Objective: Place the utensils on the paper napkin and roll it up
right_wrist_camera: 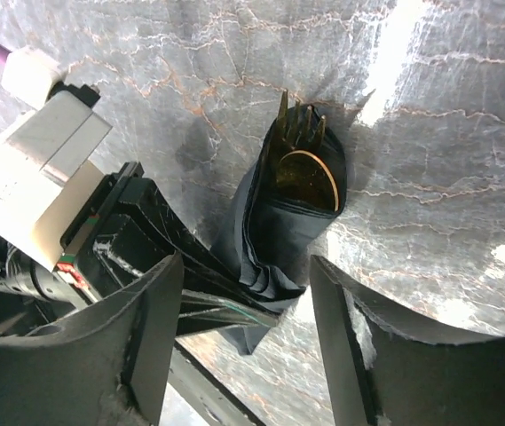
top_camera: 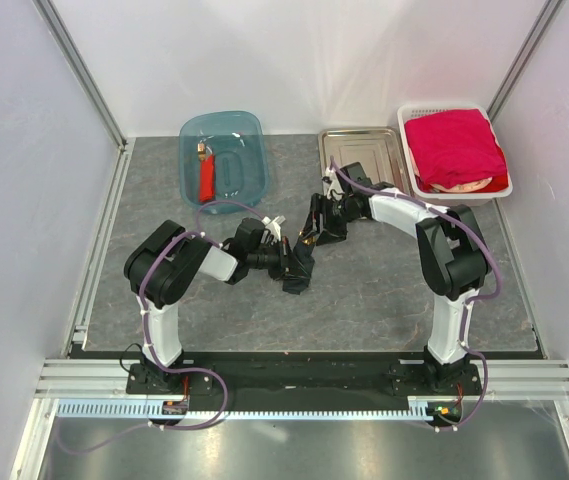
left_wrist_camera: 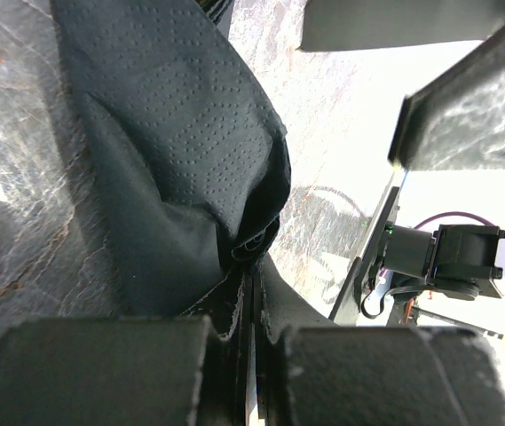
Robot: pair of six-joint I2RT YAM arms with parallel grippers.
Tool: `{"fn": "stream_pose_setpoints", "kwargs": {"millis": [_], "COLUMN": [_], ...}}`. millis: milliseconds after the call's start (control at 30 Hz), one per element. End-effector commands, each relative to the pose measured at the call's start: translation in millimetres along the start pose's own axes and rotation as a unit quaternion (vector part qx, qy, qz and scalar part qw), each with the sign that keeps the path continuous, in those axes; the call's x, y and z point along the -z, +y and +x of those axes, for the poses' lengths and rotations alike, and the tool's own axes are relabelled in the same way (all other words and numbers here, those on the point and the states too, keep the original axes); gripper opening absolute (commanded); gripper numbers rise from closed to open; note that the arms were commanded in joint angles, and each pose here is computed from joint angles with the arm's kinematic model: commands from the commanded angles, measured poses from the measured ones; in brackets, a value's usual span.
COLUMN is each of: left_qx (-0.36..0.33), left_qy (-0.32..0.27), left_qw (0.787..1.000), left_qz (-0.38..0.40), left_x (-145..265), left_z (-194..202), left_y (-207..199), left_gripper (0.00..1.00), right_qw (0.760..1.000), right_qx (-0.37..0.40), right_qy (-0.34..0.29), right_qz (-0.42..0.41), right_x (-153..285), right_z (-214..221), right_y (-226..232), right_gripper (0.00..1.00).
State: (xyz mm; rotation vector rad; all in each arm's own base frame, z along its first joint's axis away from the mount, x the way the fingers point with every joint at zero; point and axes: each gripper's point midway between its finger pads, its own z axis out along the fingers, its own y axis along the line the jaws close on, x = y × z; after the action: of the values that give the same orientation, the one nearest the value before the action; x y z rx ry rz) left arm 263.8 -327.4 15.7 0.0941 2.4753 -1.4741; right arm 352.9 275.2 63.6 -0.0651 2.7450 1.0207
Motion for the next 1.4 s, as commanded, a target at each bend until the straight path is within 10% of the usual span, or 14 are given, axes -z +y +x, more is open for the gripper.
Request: {"fn": "stream_pose_setpoints", "kwargs": {"millis": [0, 367, 767, 1367], "left_qx": [0.03, 0.022, -0.014, -0.07], "left_qy": [0.03, 0.032, 0.029, 0.016], "left_qw": [0.996, 0.996, 0.999, 0.994], "left_qz": [-0.081, -0.076, -0.031, 0.077], "left_x": [0, -1, 3, 45], "left_z": [28, 27, 18, 3], "left_y": [48, 45, 17, -66], "left_gripper": [0.02, 0.02, 0.05, 0.44], "right_qw": [1.0, 0.999, 0.997, 0.994], "right_qx": [-0.019, -0.033, -0.03, -0.029], "right_qy": [-0.003, 0.034, 0.046, 0.047], "right_qz": [-0.019, 0.024, 0.06, 0.09], "right_x": [1, -30, -42, -45], "right_z": [2, 33, 42, 46], "right_y": [8, -19, -51, -74], "right_gripper": [0.67, 0.68, 0.28, 0.14]}}
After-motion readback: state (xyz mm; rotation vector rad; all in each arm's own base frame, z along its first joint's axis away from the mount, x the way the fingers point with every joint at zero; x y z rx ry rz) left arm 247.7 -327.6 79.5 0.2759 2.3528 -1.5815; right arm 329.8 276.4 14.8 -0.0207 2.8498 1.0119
